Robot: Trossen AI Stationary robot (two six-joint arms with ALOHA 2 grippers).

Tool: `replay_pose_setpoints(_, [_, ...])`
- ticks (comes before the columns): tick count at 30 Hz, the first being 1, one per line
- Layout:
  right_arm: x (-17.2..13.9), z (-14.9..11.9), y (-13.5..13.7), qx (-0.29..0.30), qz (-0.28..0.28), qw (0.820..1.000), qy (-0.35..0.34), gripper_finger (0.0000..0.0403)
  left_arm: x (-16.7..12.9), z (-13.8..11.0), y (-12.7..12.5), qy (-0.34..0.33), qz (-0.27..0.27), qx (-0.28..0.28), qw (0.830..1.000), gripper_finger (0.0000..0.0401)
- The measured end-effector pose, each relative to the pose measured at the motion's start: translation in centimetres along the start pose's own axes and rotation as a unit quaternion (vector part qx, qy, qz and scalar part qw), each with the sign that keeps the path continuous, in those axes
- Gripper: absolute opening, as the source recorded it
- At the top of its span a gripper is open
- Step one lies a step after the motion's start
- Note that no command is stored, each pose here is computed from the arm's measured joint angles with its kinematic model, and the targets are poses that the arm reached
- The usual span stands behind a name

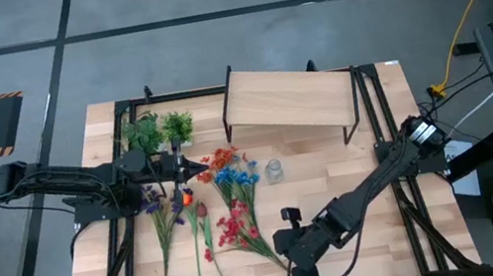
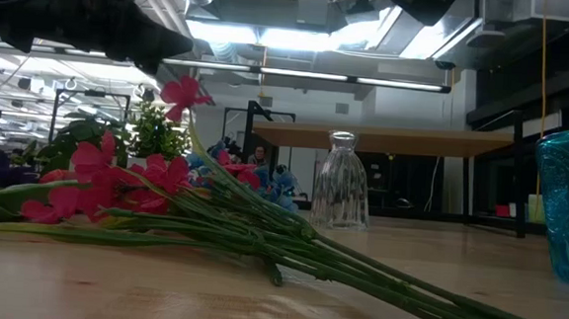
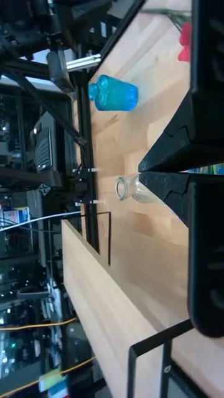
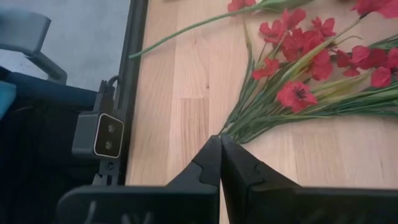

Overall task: Pick and place flowers into a vace then onto a shelf
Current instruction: Put the red flowers into the transparent vase

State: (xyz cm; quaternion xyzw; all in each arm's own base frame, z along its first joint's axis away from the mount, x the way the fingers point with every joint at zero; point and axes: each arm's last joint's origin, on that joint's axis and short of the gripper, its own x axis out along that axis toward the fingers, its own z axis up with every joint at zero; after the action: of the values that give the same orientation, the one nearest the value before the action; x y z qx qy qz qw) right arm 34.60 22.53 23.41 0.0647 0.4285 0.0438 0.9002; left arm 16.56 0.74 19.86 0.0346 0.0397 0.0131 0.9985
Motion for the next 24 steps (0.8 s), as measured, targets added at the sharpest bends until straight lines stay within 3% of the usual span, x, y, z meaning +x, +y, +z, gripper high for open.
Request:
replay_pose_setpoints(18, [0.06,0.21,-0.09,-0.021,0.002,1.0,-0.007,0.0007,0.0,-0.01,0.0,0.0,0.0,0.01,1.0,0.0003])
replay_pose_setpoints(24, [0.18,0.21,-0.05,-0.008,0.003,1.0,-0.009,0.0051,0.0,-0.02,0.0,0.0,0.0,0.01,1.0,0.0003])
